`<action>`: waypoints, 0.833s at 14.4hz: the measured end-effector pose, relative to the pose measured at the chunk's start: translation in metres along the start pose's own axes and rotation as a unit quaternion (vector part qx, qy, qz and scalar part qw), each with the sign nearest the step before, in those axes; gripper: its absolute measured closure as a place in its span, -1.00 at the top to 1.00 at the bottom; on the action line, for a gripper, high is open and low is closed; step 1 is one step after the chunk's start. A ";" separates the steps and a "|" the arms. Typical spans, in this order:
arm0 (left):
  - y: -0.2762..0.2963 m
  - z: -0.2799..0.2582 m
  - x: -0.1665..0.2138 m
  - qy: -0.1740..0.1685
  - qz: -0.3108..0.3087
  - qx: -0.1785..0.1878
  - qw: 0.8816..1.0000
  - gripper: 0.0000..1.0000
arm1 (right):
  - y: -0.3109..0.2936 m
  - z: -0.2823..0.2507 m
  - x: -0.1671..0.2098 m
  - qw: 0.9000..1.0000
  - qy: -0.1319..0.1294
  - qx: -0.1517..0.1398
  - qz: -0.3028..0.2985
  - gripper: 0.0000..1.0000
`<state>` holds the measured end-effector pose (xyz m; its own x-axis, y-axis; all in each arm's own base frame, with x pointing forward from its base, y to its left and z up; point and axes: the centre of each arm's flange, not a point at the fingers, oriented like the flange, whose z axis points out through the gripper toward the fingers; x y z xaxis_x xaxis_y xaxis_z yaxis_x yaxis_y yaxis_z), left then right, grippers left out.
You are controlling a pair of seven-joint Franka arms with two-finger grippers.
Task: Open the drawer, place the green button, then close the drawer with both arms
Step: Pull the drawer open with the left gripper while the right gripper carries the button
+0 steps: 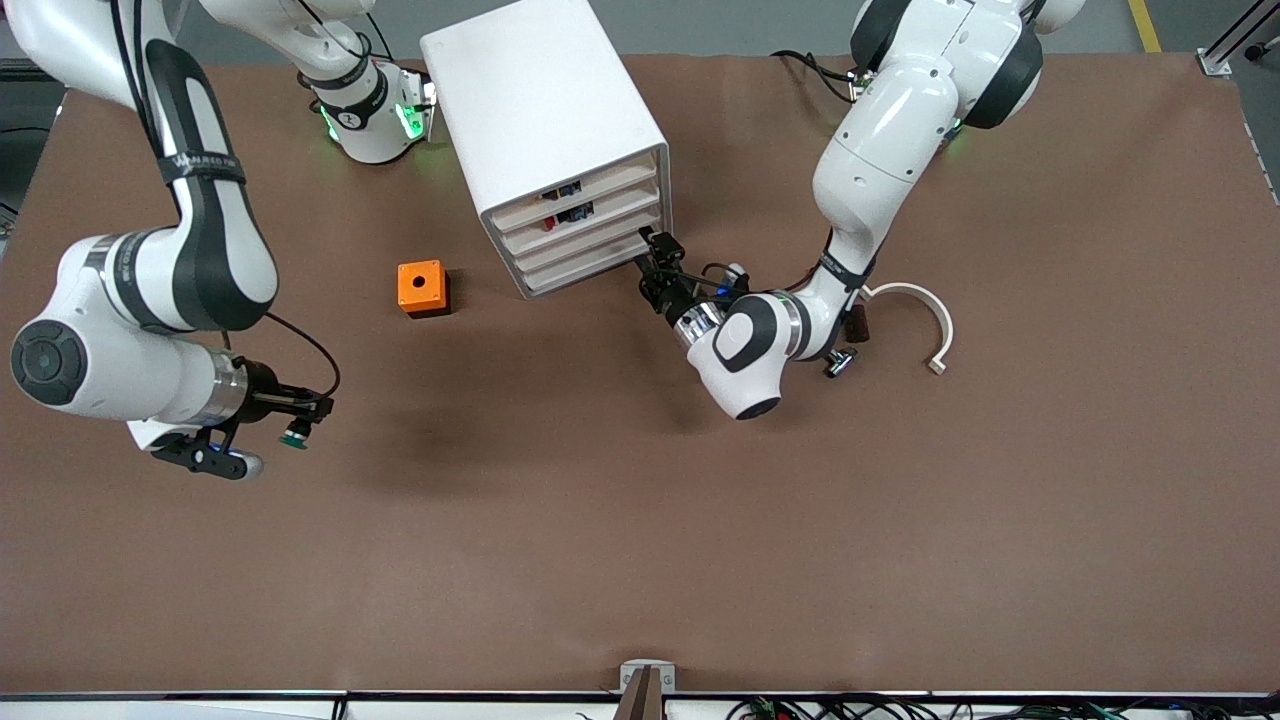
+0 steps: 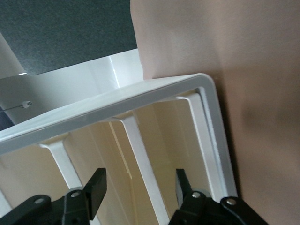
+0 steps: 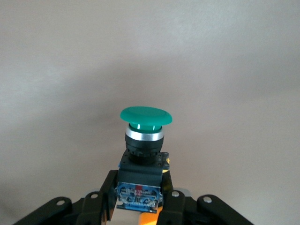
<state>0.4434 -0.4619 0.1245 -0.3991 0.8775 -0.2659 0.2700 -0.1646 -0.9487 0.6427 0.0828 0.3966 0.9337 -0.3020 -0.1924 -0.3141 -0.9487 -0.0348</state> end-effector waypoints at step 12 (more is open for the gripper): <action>0.010 0.072 0.001 0.048 -0.031 0.041 0.998 -0.41 | -0.086 -0.076 -0.106 0.982 0.013 -0.008 0.186 -0.18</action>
<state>0.3829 -0.4947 0.1023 -0.3264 0.9255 -0.1922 0.1734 -0.1412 -0.9747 0.5836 0.1891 0.4950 0.7590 -0.6302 -0.1638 -0.6319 -0.7736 0.0482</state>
